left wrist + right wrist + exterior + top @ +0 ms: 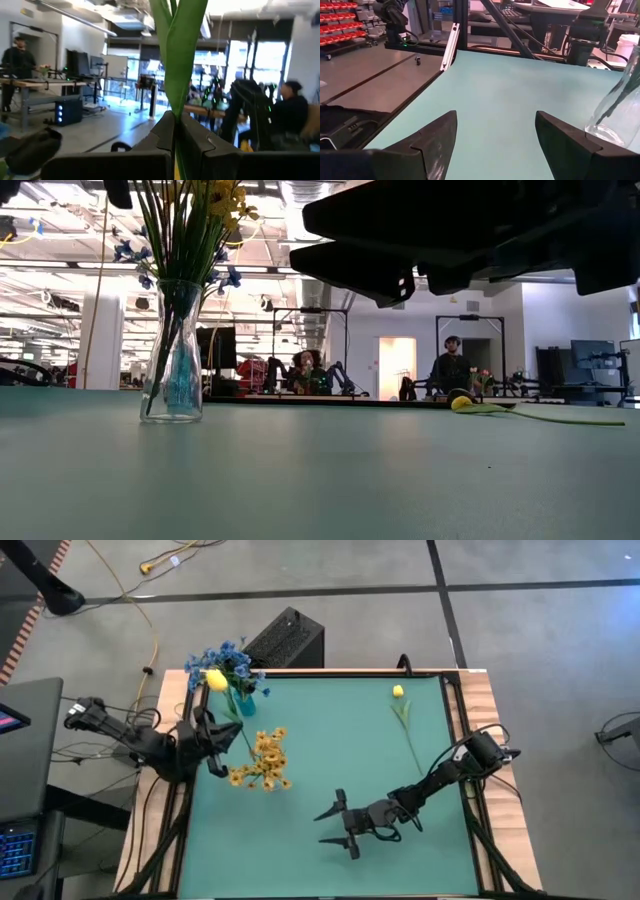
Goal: Sort flowers into vase by color
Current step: Put the left yellow flower into the transparent vase
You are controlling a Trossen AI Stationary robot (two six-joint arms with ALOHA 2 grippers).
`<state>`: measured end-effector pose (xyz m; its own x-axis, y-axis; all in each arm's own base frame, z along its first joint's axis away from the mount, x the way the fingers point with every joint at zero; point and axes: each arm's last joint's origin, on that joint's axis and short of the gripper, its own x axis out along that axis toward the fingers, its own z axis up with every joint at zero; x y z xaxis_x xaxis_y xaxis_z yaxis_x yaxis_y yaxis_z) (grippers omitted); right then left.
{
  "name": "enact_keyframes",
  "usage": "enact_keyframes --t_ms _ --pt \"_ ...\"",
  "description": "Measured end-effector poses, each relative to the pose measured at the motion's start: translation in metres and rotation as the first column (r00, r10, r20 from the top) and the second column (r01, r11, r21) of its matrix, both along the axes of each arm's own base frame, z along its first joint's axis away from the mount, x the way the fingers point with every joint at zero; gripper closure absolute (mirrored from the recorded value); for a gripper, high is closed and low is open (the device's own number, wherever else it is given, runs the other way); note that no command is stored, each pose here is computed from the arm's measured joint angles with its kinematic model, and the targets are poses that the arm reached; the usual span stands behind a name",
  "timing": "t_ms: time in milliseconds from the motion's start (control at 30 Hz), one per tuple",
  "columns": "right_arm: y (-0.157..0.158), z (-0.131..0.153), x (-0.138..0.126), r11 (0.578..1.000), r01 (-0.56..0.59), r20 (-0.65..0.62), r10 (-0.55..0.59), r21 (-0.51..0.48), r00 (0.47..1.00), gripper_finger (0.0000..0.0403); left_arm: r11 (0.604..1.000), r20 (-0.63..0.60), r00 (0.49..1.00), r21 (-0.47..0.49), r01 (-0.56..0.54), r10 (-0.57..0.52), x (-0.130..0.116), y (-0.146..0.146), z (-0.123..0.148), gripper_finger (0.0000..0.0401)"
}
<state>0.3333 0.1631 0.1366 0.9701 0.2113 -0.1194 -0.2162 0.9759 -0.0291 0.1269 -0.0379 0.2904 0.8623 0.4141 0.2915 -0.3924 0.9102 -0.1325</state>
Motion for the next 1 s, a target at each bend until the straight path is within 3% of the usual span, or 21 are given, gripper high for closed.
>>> enact_keyframes --t_ms 533,700,833,1000 --pt "0.000 0.000 0.000 1.000 0.001 -0.003 -0.001 -0.004 1.000 0.0107 0.998 -0.221 0.975 0.061 -0.006 0.019 0.026 -0.014 -0.029 0.0401" --pt "0.000 -0.001 0.000 1.000 0.003 -0.014 -0.003 0.007 1.000 0.0107 0.990 -0.137 0.985 0.108 -0.086 0.101 0.022 -0.011 -0.015 0.0401" --pt "-0.001 -0.004 0.000 1.000 0.005 -0.039 -0.005 0.004 0.999 0.0107 0.990 -0.050 0.997 0.131 -0.051 0.058 0.018 -0.010 -0.005 0.0401" --pt "-0.003 -0.004 0.001 1.000 0.013 -0.045 -0.013 0.002 0.999 0.0107 0.995 -0.057 0.998 0.099 -0.023 0.029 0.021 -0.012 -0.008 0.0401"
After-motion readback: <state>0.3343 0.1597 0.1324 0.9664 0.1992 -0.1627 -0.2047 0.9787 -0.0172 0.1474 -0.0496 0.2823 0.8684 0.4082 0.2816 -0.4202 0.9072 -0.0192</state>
